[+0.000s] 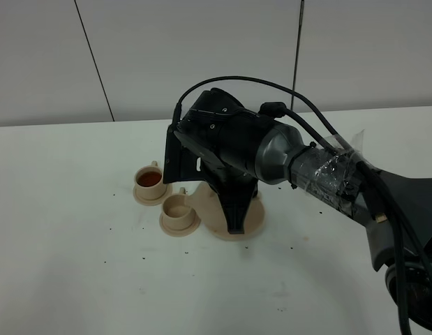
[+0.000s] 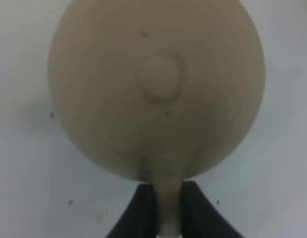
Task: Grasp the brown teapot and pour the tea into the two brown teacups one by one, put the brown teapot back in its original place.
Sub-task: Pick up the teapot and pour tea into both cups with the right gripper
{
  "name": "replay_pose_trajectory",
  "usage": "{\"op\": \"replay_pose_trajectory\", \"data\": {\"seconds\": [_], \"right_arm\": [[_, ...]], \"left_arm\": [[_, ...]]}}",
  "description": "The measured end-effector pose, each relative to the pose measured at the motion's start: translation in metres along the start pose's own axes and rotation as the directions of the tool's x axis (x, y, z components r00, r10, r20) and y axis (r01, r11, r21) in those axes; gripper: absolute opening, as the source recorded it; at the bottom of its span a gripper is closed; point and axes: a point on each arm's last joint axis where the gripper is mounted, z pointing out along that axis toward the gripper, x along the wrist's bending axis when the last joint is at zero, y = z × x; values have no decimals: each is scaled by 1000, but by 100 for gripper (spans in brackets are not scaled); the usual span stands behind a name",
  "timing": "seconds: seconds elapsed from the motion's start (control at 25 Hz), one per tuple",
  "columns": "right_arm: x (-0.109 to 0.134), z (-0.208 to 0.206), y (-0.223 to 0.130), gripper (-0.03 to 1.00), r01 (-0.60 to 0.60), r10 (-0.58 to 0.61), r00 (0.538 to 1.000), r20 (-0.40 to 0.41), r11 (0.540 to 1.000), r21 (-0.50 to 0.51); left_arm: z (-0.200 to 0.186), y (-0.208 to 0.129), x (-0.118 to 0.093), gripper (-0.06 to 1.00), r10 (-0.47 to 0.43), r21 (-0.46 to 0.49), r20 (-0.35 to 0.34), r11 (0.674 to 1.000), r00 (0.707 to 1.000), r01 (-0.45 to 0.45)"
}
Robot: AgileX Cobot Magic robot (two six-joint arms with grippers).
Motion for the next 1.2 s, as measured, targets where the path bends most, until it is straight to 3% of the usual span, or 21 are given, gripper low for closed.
{"op": "replay_pose_trajectory", "data": {"seconds": [0.24,1.2], "right_arm": [[-5,0,4,9,11,-8,998,59,999,-37],[6,-12,18,9,79,-87,981,172,995,52]], "left_arm": [[0,0,0,24,0,0,0,1000,1000,0],[0,0,0,24,0,0,0,1000,1000,0]]}}
